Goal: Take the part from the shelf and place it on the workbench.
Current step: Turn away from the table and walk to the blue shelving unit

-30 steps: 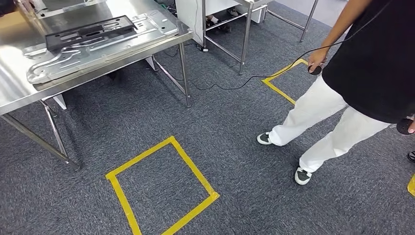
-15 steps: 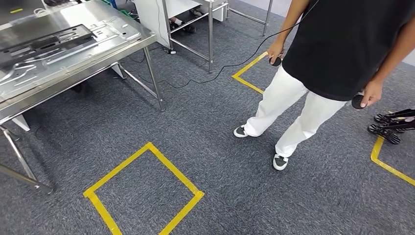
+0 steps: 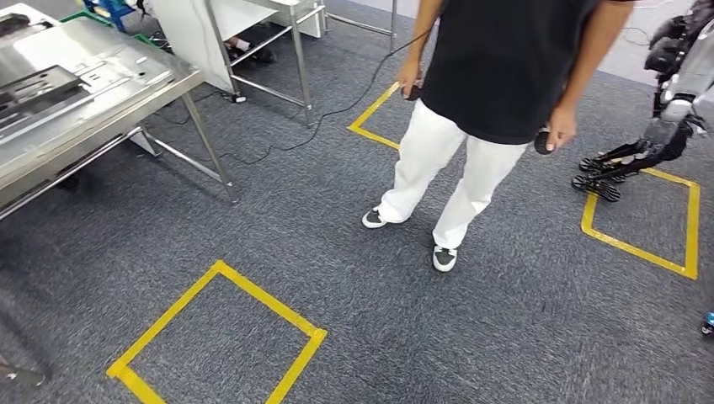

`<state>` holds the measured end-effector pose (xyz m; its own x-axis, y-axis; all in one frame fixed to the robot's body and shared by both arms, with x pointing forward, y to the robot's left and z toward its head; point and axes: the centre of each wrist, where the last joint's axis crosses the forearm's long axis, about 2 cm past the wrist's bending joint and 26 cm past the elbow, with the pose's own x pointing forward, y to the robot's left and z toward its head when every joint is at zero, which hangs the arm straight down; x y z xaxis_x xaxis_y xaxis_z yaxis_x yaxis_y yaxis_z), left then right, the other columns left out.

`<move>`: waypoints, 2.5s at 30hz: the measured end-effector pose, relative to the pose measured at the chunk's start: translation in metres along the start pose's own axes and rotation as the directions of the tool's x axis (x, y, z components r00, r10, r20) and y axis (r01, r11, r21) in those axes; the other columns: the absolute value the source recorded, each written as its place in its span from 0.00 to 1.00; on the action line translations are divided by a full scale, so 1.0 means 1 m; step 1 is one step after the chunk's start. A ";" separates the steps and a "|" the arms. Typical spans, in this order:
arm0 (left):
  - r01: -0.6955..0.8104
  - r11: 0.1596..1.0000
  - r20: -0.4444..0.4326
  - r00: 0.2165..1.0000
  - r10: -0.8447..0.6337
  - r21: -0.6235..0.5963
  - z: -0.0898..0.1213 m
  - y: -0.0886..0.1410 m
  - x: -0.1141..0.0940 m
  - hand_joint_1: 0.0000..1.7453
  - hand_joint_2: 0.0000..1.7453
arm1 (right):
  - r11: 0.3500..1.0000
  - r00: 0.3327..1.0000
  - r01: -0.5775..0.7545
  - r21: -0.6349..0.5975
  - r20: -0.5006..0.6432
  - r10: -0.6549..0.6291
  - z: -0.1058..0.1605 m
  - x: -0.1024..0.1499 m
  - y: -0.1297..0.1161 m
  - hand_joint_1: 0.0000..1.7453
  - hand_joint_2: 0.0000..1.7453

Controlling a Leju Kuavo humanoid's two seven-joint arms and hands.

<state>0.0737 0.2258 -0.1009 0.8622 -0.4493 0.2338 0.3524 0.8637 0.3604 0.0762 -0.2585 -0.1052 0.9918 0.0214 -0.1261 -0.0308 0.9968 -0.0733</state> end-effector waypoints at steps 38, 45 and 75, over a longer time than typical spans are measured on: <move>-0.010 1.000 -0.012 1.000 0.010 -0.024 0.001 -0.002 -0.003 0.00 0.00 | 1.000 1.000 0.007 0.005 -0.010 -0.007 0.001 0.000 0.004 0.00 0.00; -0.010 1.000 -0.011 1.000 0.010 -0.024 0.000 0.000 -0.003 0.00 0.00 | 1.000 1.000 0.007 0.006 -0.011 -0.007 0.000 0.000 0.004 0.00 0.00; -0.023 0.998 -0.010 1.000 0.022 -0.054 -0.001 0.001 0.001 0.00 0.00 | 1.000 1.000 0.020 0.011 -0.008 -0.020 0.000 0.000 0.004 0.00 0.00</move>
<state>0.0758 0.2266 -0.1012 0.8733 -0.4279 0.2330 0.3521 0.8848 0.3053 0.0756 -0.2544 -0.1051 0.9912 0.0005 -0.1327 -0.0092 0.9979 -0.0647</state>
